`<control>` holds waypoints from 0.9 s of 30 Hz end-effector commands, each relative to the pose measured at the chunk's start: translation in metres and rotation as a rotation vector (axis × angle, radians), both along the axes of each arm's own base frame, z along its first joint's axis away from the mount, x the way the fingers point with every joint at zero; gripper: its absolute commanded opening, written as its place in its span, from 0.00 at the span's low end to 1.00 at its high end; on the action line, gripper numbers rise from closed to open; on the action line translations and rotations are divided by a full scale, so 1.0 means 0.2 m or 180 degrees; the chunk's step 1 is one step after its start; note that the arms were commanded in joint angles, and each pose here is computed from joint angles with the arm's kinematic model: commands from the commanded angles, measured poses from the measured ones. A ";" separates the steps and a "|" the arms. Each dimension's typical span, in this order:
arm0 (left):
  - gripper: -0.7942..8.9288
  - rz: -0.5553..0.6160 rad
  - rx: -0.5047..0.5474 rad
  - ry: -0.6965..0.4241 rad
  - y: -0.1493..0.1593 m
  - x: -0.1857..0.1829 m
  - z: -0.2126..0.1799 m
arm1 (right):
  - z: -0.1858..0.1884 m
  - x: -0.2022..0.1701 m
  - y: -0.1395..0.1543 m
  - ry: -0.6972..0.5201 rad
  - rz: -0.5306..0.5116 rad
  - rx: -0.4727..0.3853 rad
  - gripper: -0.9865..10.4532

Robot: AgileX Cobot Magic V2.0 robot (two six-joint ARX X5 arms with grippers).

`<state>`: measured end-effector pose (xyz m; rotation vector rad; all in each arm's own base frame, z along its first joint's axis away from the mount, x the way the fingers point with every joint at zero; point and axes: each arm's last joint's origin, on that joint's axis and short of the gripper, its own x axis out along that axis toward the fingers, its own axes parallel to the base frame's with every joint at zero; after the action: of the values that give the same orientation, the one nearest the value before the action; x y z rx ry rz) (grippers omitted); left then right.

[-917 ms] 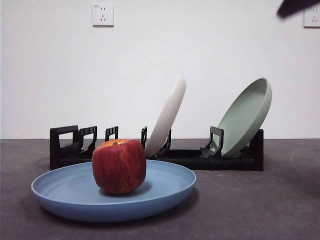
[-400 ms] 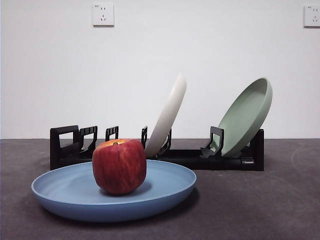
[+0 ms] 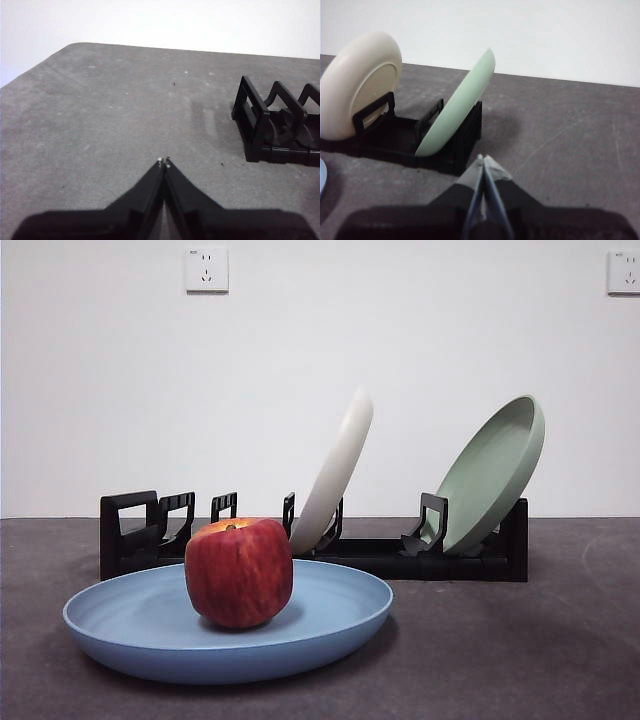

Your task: Take the blue plate from the plate rack,put the plate on the table,take the apple from the table,put the apple in the plate

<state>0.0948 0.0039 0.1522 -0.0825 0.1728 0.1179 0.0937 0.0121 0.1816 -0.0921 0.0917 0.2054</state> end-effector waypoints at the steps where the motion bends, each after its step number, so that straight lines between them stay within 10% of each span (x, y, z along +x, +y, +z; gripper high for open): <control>1: 0.08 0.0014 -0.0022 0.0034 0.00 0.00 -0.02 | -0.06 0.00 0.00 0.0011 -0.0021 0.0105 0.09; 27: 0.08 0.0014 -0.0022 0.0035 0.00 0.00 -0.02 | -0.17 0.01 0.00 0.0295 -0.0076 0.0315 0.09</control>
<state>0.0948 0.0039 0.1522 -0.0825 0.1732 0.1176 0.0947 0.0120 0.1532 0.0045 0.1576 0.1930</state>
